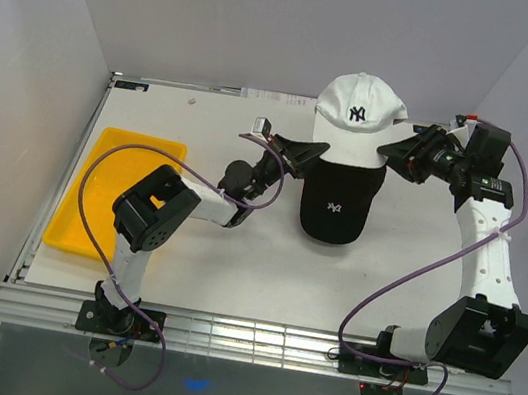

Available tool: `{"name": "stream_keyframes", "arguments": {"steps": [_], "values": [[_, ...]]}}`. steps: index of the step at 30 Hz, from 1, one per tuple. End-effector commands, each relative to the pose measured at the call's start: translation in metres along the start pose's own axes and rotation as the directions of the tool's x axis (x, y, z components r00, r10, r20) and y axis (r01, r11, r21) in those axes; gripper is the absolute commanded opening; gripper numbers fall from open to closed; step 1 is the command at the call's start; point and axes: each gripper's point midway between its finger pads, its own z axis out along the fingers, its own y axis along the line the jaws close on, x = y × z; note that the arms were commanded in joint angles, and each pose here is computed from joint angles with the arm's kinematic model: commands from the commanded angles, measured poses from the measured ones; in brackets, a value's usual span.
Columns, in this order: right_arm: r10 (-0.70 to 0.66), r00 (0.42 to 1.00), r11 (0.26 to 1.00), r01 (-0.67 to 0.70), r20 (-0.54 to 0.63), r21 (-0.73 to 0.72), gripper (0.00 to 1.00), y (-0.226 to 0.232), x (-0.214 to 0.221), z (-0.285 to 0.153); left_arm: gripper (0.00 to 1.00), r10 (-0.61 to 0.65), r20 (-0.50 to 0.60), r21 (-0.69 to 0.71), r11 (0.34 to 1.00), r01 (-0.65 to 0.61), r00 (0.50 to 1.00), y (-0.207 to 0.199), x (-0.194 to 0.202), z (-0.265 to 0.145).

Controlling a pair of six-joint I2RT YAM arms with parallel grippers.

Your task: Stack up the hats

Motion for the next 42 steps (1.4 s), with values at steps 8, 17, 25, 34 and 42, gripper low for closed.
{"name": "stream_keyframes", "arguments": {"steps": [8, 17, 25, 34, 42], "values": [[-0.071, 0.994, 0.985, 0.058, -0.078, -0.161, 0.35, 0.026, 0.015, 0.012, 0.0, -0.025, -0.4, -0.08, 0.997, -0.007, 0.916, 0.021, 0.097, -0.03], [-0.077, 0.993, 0.988, 0.064, -0.088, -0.141, 0.35, 0.006, 0.035, 0.009, 0.0, -0.025, -0.406, -0.087, 0.996, -0.011, 0.913, 0.022, 0.102, -0.043], [-0.086, 0.993, 0.99, 0.076, -0.079, -0.122, 0.35, -0.004, 0.048, 0.003, 0.0, -0.032, -0.422, -0.09, 0.996, -0.006, 0.906, 0.025, 0.114, -0.06], [-0.098, 0.992, 0.991, 0.09, -0.079, -0.101, 0.36, -0.018, 0.063, -0.002, 0.0, -0.039, -0.433, -0.096, 0.995, -0.003, 0.9, 0.031, 0.123, -0.075], [-0.109, 0.991, 0.991, 0.103, -0.074, -0.082, 0.35, -0.03, 0.074, -0.004, 0.0, -0.015, -0.454, -0.094, 0.995, -0.031, 0.891, 0.033, 0.127, -0.084]]}}
